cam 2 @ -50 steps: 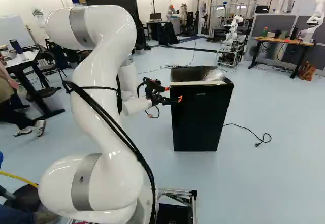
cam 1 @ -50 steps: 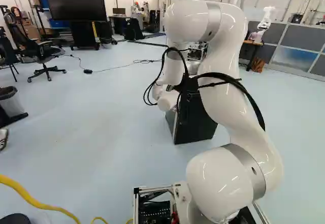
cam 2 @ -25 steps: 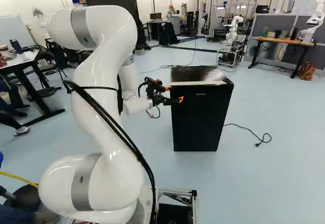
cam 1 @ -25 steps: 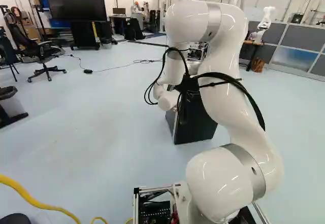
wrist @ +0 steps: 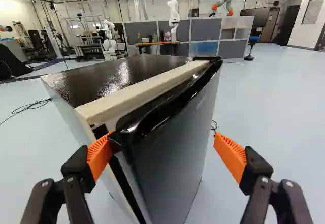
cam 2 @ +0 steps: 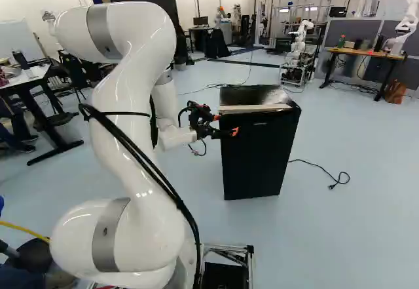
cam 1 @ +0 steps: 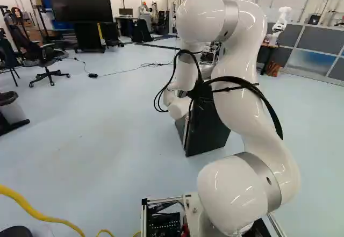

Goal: Grab a drink from the fridge

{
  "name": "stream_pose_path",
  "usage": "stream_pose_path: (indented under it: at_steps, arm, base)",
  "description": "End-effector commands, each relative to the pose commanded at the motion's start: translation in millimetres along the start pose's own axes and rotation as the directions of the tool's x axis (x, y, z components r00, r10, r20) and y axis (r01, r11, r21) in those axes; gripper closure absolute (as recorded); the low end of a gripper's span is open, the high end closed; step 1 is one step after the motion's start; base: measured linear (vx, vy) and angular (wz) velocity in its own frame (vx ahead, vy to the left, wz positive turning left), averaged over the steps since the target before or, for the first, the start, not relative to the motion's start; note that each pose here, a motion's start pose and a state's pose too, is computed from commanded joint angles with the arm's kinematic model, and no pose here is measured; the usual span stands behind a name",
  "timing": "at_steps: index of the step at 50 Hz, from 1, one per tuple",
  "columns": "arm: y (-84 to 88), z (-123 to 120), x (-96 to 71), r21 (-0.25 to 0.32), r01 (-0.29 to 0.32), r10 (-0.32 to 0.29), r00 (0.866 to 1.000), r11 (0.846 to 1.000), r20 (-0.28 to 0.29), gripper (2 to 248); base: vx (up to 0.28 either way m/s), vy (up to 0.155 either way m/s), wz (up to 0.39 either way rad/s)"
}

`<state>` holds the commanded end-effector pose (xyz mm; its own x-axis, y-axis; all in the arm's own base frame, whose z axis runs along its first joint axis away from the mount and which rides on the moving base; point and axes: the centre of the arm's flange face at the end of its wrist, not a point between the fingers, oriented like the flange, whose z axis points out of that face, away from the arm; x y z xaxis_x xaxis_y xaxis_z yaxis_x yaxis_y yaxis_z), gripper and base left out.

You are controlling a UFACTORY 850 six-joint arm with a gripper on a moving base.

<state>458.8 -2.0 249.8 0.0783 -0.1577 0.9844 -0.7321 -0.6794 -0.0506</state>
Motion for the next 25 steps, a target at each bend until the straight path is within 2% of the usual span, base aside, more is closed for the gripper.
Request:
stream_pose_path:
  at_steps: [25]
  arm:
    - [43.7,-35,2.5,-0.035,0.043,-0.041,0.999,0.998,0.032,3]
  base:
    - [0.000,0.000,0.000]
